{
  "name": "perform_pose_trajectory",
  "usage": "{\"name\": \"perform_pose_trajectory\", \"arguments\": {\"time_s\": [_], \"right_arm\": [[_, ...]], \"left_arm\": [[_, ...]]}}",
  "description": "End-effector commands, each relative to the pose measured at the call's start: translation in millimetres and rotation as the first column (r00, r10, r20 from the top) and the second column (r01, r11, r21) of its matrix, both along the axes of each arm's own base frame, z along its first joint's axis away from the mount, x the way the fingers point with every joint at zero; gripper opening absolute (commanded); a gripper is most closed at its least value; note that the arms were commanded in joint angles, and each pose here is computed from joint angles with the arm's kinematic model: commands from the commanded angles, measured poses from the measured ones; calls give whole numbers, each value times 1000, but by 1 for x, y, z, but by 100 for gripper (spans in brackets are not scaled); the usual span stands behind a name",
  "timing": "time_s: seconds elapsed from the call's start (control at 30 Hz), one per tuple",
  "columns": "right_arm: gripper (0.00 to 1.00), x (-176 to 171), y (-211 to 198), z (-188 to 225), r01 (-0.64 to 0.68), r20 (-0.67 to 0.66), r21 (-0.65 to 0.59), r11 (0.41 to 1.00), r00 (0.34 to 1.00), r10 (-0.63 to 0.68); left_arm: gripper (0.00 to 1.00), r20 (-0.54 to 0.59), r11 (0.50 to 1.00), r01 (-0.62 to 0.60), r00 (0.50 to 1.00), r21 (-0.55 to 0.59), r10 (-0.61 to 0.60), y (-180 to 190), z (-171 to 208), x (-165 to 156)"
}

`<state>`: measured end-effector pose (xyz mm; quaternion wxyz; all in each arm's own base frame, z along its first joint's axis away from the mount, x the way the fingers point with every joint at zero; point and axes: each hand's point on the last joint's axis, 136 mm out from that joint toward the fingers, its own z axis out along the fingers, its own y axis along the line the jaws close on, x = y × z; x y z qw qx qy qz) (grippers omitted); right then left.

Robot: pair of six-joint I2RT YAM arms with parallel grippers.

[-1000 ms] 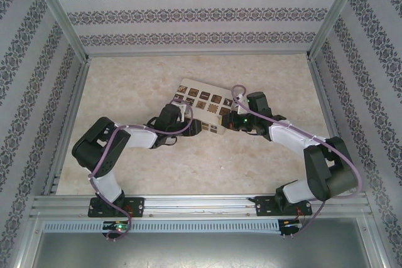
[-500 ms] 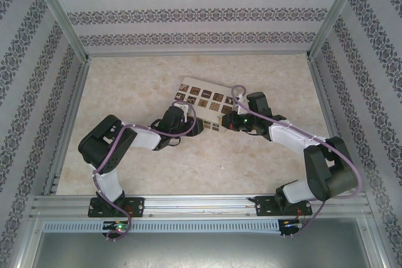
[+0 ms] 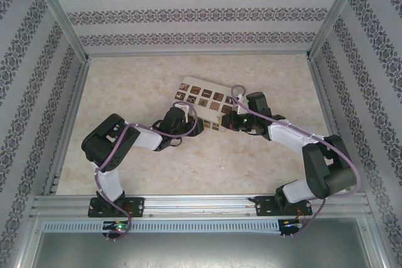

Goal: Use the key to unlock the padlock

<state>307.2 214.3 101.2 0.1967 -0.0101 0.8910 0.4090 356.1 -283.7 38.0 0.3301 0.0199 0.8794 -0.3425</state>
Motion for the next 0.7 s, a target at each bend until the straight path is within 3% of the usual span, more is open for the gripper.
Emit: {"name": "perform_pose_trajectory", "arguments": {"time_s": [0.0, 0.67], "right_arm": [[0, -1, -5, -14, 21, -47, -17, 1000, 999, -22], [0, 2, -2, 11, 22, 10, 17, 1000, 1000, -22]], "left_arm": [[42, 6, 999, 19, 1000, -27, -19, -12, 0, -1], [26, 35, 1000, 17, 999, -8, -17, -15, 5, 6]]}}
